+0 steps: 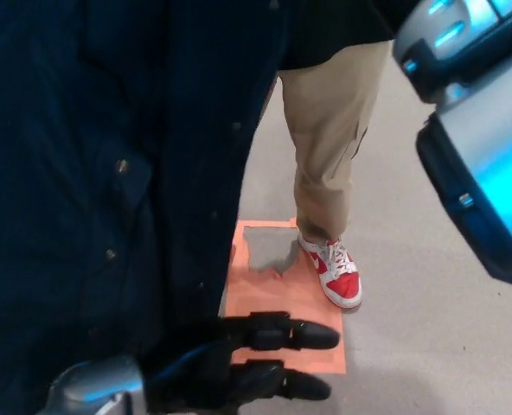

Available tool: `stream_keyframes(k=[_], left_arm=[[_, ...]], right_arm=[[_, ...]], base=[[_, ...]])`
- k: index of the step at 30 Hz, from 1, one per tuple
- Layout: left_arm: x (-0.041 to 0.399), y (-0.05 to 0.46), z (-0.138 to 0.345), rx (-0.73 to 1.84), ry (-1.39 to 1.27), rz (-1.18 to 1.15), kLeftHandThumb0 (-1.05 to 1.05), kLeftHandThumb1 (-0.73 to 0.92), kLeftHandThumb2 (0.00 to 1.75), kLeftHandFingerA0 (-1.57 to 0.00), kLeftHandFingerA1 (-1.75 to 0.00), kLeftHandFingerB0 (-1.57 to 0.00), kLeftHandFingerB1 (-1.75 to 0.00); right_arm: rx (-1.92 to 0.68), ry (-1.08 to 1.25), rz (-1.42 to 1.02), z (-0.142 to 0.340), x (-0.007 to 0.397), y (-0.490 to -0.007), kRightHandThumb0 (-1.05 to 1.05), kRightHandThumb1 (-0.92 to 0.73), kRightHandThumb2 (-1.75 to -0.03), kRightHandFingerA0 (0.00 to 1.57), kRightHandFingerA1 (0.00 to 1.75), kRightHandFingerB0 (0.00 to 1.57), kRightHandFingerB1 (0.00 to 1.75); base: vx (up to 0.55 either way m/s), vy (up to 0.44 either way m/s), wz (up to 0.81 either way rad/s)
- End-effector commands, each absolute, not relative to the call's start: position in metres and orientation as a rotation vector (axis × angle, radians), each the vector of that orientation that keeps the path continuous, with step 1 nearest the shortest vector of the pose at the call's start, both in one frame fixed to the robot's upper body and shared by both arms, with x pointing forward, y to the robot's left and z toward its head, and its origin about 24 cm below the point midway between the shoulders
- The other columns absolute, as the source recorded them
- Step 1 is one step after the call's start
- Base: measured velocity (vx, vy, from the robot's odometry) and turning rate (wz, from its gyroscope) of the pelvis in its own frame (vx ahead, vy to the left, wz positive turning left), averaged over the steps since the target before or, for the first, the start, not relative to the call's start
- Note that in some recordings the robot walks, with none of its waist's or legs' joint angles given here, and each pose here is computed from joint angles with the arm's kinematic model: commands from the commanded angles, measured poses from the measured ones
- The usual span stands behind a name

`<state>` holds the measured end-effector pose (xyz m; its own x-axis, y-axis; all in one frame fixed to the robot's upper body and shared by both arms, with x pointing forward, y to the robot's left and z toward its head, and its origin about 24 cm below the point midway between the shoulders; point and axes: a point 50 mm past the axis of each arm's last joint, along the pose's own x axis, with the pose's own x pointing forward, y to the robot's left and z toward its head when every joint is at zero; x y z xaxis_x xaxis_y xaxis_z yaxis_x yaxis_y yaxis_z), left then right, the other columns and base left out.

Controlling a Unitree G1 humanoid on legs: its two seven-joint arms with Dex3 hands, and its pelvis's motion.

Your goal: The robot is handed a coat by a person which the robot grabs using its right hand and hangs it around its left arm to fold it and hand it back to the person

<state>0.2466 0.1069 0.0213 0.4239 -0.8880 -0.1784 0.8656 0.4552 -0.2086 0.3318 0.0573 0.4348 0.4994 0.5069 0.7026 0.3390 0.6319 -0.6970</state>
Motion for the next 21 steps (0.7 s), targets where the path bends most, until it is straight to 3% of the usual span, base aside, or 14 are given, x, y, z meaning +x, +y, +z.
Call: stream_keyframes(k=[1, 3, 4, 7, 8, 9, 10, 11, 14, 15, 16, 17, 18, 21], left_arm=[[0.268, 0.092, 0.032, -0.053, 0.315, -1.031, -0.69, 0.79, 0.63, -0.3, -0.38, -0.24, -0.35], [0.281, 0.086, 0.042, -0.061, 0.288, -1.011, -0.66, 0.81, 0.64, -0.27, -0.37, -0.24, -0.34], [0.288, 0.083, 0.046, -0.048, 0.275, -0.989, -0.67, 0.81, 0.64, -0.24, -0.37, -0.22, -0.33], [0.304, 0.077, 0.053, -0.037, 0.252, -0.883, -0.62, 0.78, 0.63, -0.27, -0.37, -0.25, -0.34], [0.318, 0.072, 0.059, 0.042, 0.209, -0.847, -0.67, 0.81, 0.63, -0.29, -0.35, -0.22, -0.32], [0.328, 0.069, 0.063, 0.057, 0.2, -0.816, -0.68, 0.79, 0.63, -0.27, -0.34, -0.23, -0.32], [0.335, 0.066, 0.065, 0.035, 0.208, -0.784, -0.7, 0.76, 0.63, -0.3, -0.34, -0.26, -0.32], [0.341, 0.064, 0.067, 0.015, 0.214, -0.748, -0.7, 0.76, 0.63, -0.3, -0.34, -0.26, -0.32], [0.356, 0.06, 0.08, 0.015, 0.161, -0.709, -0.61, 0.84, 0.65, -0.26, -0.33, -0.23, -0.32], [0.362, 0.058, 0.086, 0.051, 0.128, -0.695, -0.56, 0.89, 0.67, -0.23, -0.32, -0.22, -0.31], [0.371, 0.056, 0.1, 0.262, 0.014, -0.584, -0.56, 0.84, 0.69, -0.43, -0.38, -0.35, -0.35], [0.376, 0.055, 0.11, 0.473, -0.1, -0.485, -0.47, 0.82, 0.65, -0.54, -0.38, -0.47, -0.37], [0.377, 0.055, 0.116, 0.655, -0.206, -0.409, -0.47, 0.82, 0.65, -0.54, -0.38, -0.47, -0.37], [0.378, 0.055, 0.118, 0.657, -0.215, -0.4, -0.47, 0.82, 0.65, -0.54, -0.38, -0.47, -0.37]], right_arm=[[-0.843, -1.155, 0.242, 0.448, 0.307, 0.079, -0.39, -0.84, -0.64, 1.0, 1.02, 0.91, 0.62], [-0.828, -1.176, 0.287, 0.449, 0.301, 0.085, -0.37, -0.82, -0.64, 1.01, 0.92, 0.87, 0.59], [-0.809, -1.193, 0.305, 0.448, 0.298, 0.089, -0.38, -0.8, -0.64, 0.97, 1.14, 0.87, 0.65], [-0.786, -1.207, 0.347, 0.446, 0.292, 0.096, -0.37, -0.84, -0.65, 0.9, 1.27, 0.87, 0.72], [-0.789, -1.223, 0.362, 0.445, 0.288, 0.1, -0.3, -0.64, -1.06, 0.95, 1.01, 0.81, 0.8], [-0.802, -1.241, 0.367, 0.445, 0.285, 0.103, -0.35, -0.79, -0.64, 0.96, 0.89, 0.86, 0.63], [-0.799, -1.238, 0.382, 0.444, 0.283, 0.105, -0.33, -0.73, -0.62, 1.02, 0.69, 0.91, 0.62], [-0.788, -1.227, 0.406, 0.444, 0.282, 0.107, -0.33, -0.73, -0.62, 1.02, 0.69, 0.91, 0.62], [-0.746, -1.227, 0.439, 0.444, 0.277, 0.111, -0.35, -0.79, -0.63, 1.04, 0.9, 0.94, 0.66], [-0.779, -1.238, 0.42, 0.444, 0.275, 0.113, -0.38, -0.84, -0.65, 1.0, 1.29, 0.93, 0.84], [-0.797, -1.264, 0.419, 0.443, 0.272, 0.116, -0.37, -0.71, -1.06, 1.01, 1.16, 0.81, 0.82], [-0.807, -1.285, 0.418, 0.442, 0.27, 0.118, -0.36, -0.89, -0.66, 0.9, 1.23, 0.83, 0.79], [-0.813, -1.299, 0.417, 0.442, 0.268, 0.119, -0.36, -0.89, -0.66, 0.9, 1.23, 0.83, 0.79], [-0.816, -1.302, 0.417, 0.443, 0.267, 0.12, -0.36, -0.89, -0.66, 0.9, 1.23, 0.83, 0.79]], base=[[0.0, 0.0, 0.0], [0.0, 0.0, 0.0], [0.0, 0.0, 0.0], [0.0, 0.0, 0.0], [0.0, 0.0, 0.0], [0.0, 0.0, 0.0], [0.0, 0.0, 0.0], [0.0, 0.0, 0.0], [0.0, 0.0, 0.0], [0.0, 0.0, 0.0], [0.0, 0.0, 0.0], [0.0, 0.0, 0.0], [0.0, 0.0, 0.0], [0.0, 0.0, 0.0]])
